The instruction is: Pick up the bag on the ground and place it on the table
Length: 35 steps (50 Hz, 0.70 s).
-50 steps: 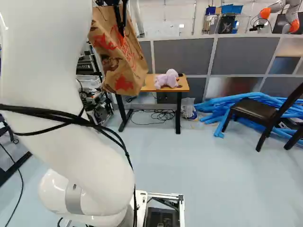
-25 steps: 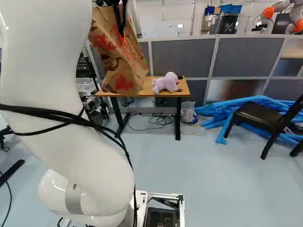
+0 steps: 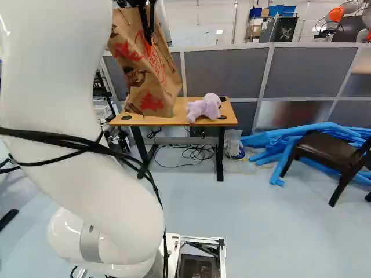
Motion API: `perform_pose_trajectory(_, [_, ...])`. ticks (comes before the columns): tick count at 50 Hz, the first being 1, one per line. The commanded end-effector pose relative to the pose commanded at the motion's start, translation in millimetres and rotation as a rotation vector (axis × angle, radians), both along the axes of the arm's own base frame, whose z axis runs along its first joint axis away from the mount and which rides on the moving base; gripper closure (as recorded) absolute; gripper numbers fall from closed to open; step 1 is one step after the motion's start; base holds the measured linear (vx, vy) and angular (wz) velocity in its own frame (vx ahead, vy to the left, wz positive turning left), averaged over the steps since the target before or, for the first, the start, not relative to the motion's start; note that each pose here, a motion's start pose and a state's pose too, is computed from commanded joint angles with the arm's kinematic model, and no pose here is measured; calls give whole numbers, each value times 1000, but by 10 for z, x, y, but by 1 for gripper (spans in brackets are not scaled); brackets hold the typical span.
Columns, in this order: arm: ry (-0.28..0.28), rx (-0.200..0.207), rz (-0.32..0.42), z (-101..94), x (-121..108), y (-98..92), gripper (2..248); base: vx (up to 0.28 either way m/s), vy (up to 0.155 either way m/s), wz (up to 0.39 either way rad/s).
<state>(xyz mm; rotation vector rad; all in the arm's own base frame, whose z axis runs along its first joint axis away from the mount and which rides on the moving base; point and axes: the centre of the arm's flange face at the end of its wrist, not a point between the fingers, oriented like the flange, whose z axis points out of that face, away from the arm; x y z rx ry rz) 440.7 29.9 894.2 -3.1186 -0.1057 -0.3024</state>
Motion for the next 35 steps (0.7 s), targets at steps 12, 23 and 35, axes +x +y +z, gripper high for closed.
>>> perform_pose_trajectory(12, [0,0,0,0,0,0,229,247,68,-27])
perform_pose_trajectory(23, [0,0,0,0,0,0,229,253,68,-31])
perform_pose_trajectory(35, [0,0,0,0,0,0,229,255,67,-28])
